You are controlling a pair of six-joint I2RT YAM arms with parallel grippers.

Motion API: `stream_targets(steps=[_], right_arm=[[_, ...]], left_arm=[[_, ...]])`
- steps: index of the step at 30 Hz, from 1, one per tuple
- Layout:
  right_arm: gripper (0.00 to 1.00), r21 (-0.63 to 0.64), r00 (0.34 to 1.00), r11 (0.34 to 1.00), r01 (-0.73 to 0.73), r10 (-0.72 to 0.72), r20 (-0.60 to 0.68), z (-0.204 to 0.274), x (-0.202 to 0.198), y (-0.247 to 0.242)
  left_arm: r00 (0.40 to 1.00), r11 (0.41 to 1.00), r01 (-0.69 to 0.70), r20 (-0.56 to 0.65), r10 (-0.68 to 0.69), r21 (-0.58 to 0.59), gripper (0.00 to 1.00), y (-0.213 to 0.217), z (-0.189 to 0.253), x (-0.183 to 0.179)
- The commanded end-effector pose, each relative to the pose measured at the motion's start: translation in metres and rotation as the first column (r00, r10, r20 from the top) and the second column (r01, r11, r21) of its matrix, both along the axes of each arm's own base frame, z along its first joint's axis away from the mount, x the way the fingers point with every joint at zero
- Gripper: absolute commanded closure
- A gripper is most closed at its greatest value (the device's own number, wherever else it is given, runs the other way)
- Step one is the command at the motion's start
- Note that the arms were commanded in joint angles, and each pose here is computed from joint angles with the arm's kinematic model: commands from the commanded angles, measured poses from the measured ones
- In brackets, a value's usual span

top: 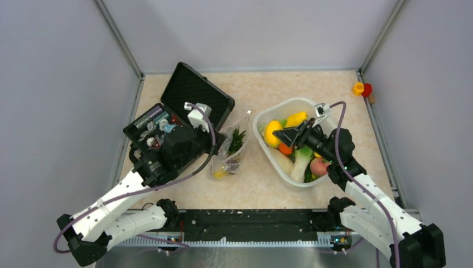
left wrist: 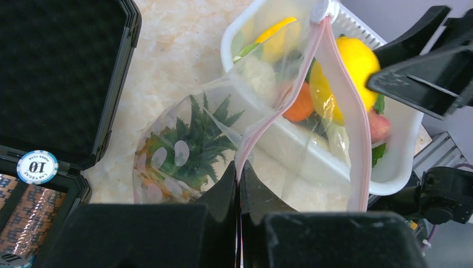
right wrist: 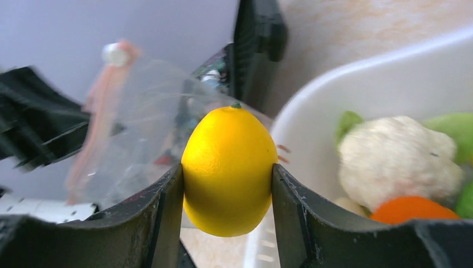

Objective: Place the food in the zip-top bag and seal the zipper
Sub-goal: Place the fake fruit in the zipper food storage bag.

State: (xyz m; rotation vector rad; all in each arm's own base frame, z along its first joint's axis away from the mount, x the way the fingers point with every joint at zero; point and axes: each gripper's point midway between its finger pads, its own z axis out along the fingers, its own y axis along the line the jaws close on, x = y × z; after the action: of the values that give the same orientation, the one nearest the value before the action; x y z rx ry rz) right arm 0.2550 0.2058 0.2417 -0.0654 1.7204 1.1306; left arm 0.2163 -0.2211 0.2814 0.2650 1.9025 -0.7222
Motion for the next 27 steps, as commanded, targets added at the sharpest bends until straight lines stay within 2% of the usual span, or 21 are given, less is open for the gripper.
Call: stream_targets(steps=[1, 6, 11, 15, 19, 23, 27], right_arm=[[0.89, 0.049, 0.944, 0.977, -0.206, 0.185, 0.275, 0.087, -0.043, 0.025], [0.89, 0.035, 0.876, 0.939, -0.341, 0.304, 0.373, 0.116, -0.081, 0.054], [0.89, 0.009, 0.831, 0.923, -0.385, 0.342, 0.440, 0.129, -0.100, 0.076], [0.89, -0.034, 0.838, 0.945, -0.327, 0.306, 0.452, 0.132, -0.098, 0.089], [0.86, -0.126, 0.891, 0.969, -0.211, 0.244, 0.382, 0.106, -0.076, 0.094], [0.78, -0.213, 0.921, 0.965, -0.151, 0.216, 0.325, 0.087, -0.060, 0.096], [0.56, -0.206, 0.908, 0.963, -0.172, 0.236, 0.346, 0.090, -0.065, 0.097]], left_arm=[[1.000, 1.000, 0.010, 0.003, -0.010, 0.003, 1.00, -0.007, -0.004, 0.004], [0.999, 0.999, 0.047, -0.018, -0.047, 0.005, 1.00, -0.020, -0.007, 0.006], [0.995, 0.997, 0.081, -0.054, -0.080, 0.013, 1.00, -0.031, -0.012, 0.007], [0.991, 0.994, 0.114, -0.073, -0.113, 0.005, 1.00, -0.038, -0.012, 0.004], [0.993, 0.995, 0.099, -0.065, -0.098, 0.003, 1.00, -0.033, -0.008, 0.004], [0.993, 0.993, 0.111, -0.042, -0.112, -0.027, 1.00, -0.031, 0.000, -0.002], [0.992, 0.990, 0.123, -0.006, -0.124, -0.062, 1.00, -0.029, 0.008, -0.006]])
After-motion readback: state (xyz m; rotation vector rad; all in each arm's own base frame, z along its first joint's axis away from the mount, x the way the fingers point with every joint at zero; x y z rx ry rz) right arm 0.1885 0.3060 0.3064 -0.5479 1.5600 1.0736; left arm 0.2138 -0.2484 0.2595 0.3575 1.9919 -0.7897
